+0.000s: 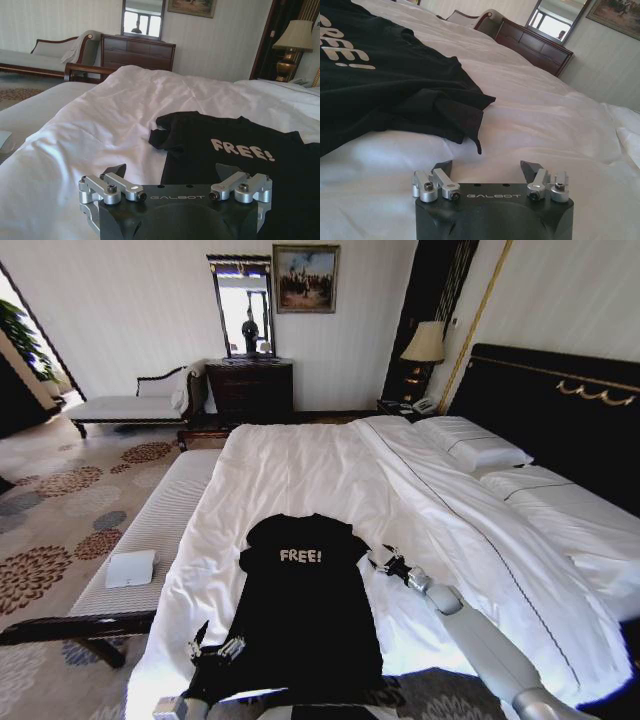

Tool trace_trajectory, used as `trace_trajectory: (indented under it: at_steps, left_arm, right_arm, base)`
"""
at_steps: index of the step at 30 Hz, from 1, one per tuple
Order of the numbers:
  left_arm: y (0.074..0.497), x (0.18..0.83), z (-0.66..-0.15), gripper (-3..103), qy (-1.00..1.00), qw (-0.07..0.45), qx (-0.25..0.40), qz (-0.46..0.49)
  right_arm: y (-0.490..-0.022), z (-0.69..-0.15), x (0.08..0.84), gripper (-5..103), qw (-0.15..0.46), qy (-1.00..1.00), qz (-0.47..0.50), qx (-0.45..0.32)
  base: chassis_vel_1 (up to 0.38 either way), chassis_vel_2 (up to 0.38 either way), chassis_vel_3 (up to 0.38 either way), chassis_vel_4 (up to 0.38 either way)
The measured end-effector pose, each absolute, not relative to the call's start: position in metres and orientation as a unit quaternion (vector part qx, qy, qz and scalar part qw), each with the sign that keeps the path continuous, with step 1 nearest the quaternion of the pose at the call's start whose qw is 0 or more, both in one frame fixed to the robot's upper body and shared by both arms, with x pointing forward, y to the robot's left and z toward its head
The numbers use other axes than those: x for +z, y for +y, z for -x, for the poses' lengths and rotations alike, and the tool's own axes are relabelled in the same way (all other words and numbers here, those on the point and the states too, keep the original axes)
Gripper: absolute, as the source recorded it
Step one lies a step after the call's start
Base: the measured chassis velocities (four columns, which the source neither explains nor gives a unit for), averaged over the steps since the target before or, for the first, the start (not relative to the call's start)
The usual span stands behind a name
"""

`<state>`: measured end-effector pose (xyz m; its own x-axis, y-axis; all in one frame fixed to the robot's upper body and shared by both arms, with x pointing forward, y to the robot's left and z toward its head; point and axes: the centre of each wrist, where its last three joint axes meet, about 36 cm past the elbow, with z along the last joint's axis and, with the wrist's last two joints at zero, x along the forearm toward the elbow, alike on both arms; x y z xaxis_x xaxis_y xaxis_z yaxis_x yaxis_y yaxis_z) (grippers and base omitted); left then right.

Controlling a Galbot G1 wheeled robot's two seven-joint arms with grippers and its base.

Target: Fold the clothes on the bed.

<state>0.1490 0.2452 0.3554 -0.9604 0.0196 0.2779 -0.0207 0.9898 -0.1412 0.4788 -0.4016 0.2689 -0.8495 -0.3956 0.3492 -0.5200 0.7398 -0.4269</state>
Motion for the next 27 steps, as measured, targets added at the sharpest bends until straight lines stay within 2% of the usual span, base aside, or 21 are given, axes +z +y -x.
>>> trace_trajectory:
  at_steps: [3, 4, 10, 18, 22, 24, 27]
  left_arm:
    - [0.245, 0.355, -0.148, 100, -0.987, 0.142, 0.072, 0.0]
    - [0.245, 0.355, -0.148, 100, -0.987, 0.142, 0.072, 0.0]
    - [0.244, 0.356, -0.149, 100, -0.987, 0.141, 0.073, 0.0]
    - [0.253, 0.363, -0.16, 100, -0.987, 0.126, 0.091, -0.026]
    - [0.258, 0.367, -0.163, 100, -0.988, 0.122, 0.094, -0.032]
    - [0.258, 0.367, -0.163, 100, -0.988, 0.122, 0.094, -0.032]
    - [0.258, 0.367, -0.163, 100, -0.987, 0.122, 0.096, -0.034]
  right_arm:
    - [-0.401, -0.481, 0.27, 73, 0.114, -0.926, -0.245, 0.265]
    - [-0.4, -0.483, 0.273, 65, 0.11, -0.926, -0.244, 0.267]
    - [-0.394, -0.489, 0.278, 56, 0.101, -0.923, -0.253, 0.271]
    - [-0.389, -0.492, 0.276, 50, 0.106, -0.919, -0.26, 0.277]
    - [-0.391, -0.496, 0.275, 28, 0.108, -0.92, -0.254, 0.277]
    - [-0.392, -0.496, 0.275, 28, 0.108, -0.921, -0.253, 0.277]
    - [-0.391, -0.495, 0.275, 13, 0.107, -0.923, -0.247, 0.275]
  base:
    - [0.0, 0.0, 0.0, 0.0]
    - [0.0, 0.0, 0.0, 0.0]
    - [0.0, 0.0, 0.0, 0.0]
    - [0.0, 0.0, 0.0, 0.0]
    - [0.0, 0.0, 0.0, 0.0]
    - [0.0, 0.0, 0.0, 0.0]
    - [0.0, 0.0, 0.0, 0.0]
